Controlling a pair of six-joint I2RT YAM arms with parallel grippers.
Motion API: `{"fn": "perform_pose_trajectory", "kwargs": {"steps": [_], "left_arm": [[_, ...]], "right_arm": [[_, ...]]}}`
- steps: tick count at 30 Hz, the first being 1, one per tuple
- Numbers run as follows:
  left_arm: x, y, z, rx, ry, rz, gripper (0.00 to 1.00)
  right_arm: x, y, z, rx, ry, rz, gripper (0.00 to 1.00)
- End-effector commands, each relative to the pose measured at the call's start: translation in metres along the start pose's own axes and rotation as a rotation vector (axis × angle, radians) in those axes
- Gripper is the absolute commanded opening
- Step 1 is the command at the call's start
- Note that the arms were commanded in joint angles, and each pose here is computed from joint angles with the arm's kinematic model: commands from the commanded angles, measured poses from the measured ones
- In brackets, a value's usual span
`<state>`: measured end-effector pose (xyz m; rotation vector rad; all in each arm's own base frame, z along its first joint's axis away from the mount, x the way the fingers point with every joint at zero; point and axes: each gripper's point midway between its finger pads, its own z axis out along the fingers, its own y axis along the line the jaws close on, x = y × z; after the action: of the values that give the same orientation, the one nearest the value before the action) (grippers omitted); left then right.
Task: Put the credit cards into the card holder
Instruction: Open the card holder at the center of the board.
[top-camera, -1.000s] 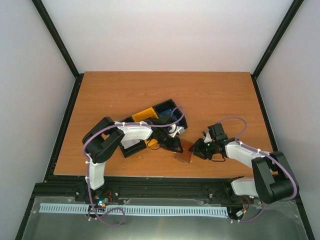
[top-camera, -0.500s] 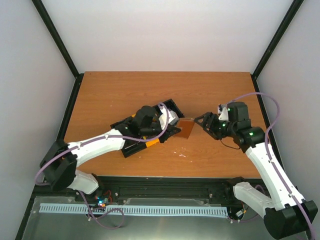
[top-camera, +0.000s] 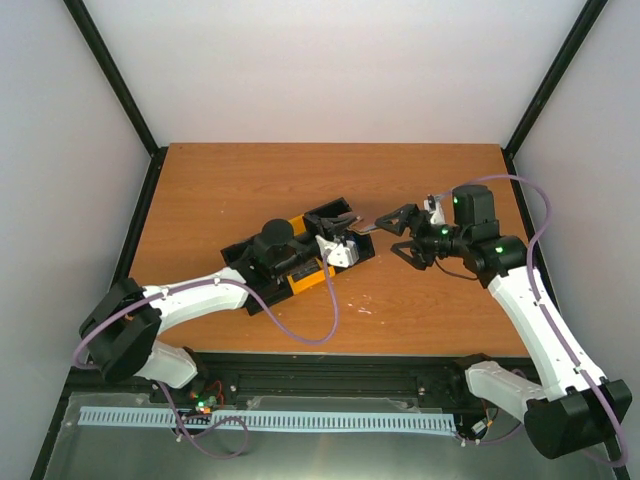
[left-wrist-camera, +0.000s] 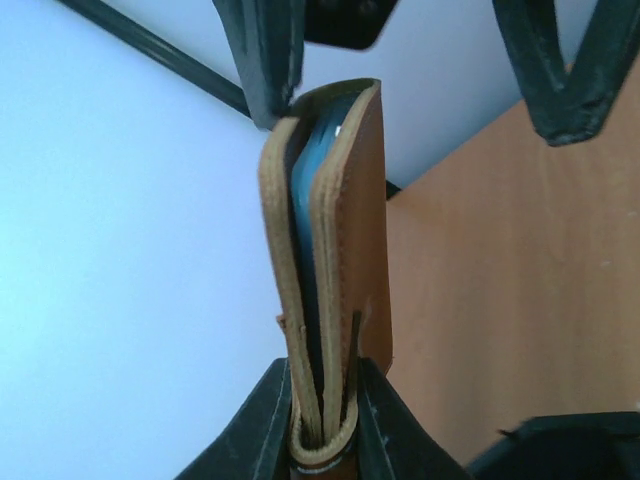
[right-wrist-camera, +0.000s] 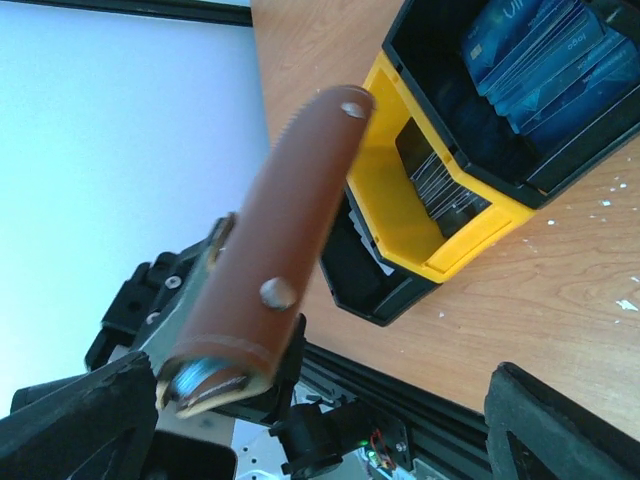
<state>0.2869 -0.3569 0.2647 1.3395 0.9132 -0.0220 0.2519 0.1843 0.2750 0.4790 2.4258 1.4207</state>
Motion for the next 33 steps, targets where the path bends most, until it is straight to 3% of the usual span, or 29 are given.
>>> {"fn": "perform_pose_trajectory", "kwargs": {"steps": [1,6,10,14,19,23,24,27,33], "left_arm": [[-0.035,0.037,-0.004,-0.163,-0.117,0.243,0.01],[-0.034,0.039,0.0,-0.182,-0.117,0.274,0.01],[-0.026,0.039,0.004,-0.198,-0.086,0.288,0.01],[-0.029,0.04,0.004,-0.22,-0.109,0.29,0.01],[-0.035,0.042,0.0,-0.232,-0.135,0.298,0.02],[-0.035,0.044,-0.002,-0.242,-0.135,0.261,0.06],[-0.035,0.048,-0.003,-0.251,-0.131,0.23,0.11],[-0.032,0.064,-0.007,-0.275,-0.094,0.021,0.52],[-0.032,0.061,-0.02,-0.144,-0.043,-0.482,0.95]], "right_arm": [[0.001,0.012,0.003,-0.056,0.021,0.021,0.88],[-0.004,0.028,0.012,-0.129,0.039,0.031,0.86],[-0.012,0.059,-0.001,-0.3,-0.044,-0.033,0.81],[-0.013,0.029,0.015,-0.189,-0.021,0.058,0.79],[-0.018,0.021,0.028,-0.19,0.001,0.103,0.61],[-0.024,0.033,0.026,-0.223,-0.017,0.071,0.31],[-0.026,0.036,0.024,-0.231,-0.033,0.057,0.2],[-0.032,0.046,0.017,-0.257,-0.094,-0.017,0.07],[-0.049,0.083,-0.008,-0.329,-0.271,-0.322,0.03]]}}
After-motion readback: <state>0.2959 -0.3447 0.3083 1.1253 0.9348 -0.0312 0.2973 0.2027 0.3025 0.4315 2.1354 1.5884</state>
